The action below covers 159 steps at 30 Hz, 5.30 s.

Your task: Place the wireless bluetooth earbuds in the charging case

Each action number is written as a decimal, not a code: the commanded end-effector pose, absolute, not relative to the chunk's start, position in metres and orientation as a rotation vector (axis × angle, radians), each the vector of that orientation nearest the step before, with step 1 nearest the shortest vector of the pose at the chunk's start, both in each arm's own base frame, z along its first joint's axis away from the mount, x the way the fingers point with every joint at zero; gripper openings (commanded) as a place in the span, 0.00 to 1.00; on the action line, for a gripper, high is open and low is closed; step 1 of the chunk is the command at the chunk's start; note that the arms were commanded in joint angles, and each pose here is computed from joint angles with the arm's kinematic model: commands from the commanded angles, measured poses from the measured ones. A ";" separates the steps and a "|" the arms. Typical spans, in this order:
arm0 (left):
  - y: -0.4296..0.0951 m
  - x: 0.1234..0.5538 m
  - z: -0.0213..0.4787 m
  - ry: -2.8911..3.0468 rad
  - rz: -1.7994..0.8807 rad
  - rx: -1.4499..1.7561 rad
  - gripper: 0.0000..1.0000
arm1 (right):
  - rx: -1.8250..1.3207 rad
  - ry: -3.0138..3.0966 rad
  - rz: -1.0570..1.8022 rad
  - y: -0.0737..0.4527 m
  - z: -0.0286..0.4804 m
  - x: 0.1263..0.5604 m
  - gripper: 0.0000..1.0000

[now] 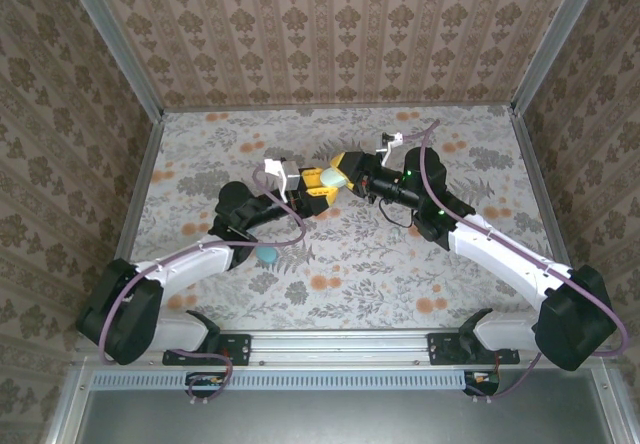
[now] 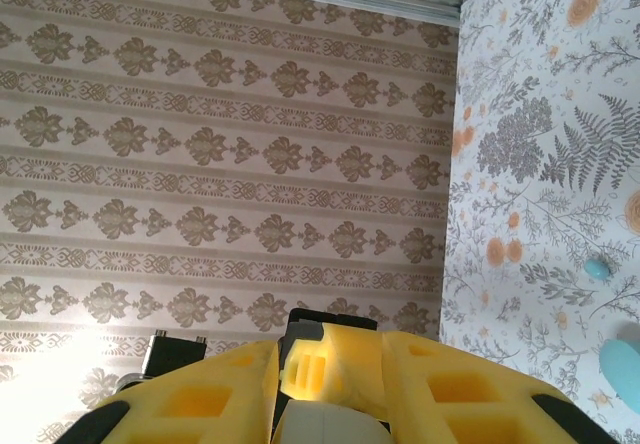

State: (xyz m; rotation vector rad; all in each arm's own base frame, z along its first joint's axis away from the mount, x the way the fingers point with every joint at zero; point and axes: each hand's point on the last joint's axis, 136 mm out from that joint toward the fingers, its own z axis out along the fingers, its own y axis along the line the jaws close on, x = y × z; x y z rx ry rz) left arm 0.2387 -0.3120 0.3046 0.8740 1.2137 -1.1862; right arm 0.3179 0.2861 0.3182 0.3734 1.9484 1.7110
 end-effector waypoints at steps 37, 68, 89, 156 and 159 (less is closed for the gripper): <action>-0.260 0.177 0.312 1.313 -1.195 1.151 0.15 | -0.917 1.914 1.103 0.313 0.321 0.224 0.70; -0.263 0.169 0.312 1.313 -1.280 1.195 0.13 | -0.710 1.944 0.773 0.298 0.326 0.280 0.69; -0.259 0.188 0.291 1.419 -1.235 1.122 0.13 | -0.441 2.019 0.866 0.269 0.351 0.283 0.69; -0.205 0.178 0.288 1.526 -0.947 0.928 0.12 | -0.844 2.796 -0.006 0.331 0.017 0.401 0.31; -0.205 0.178 0.288 1.526 -0.948 0.925 0.12 | -0.833 2.806 -0.029 0.327 0.018 0.400 0.28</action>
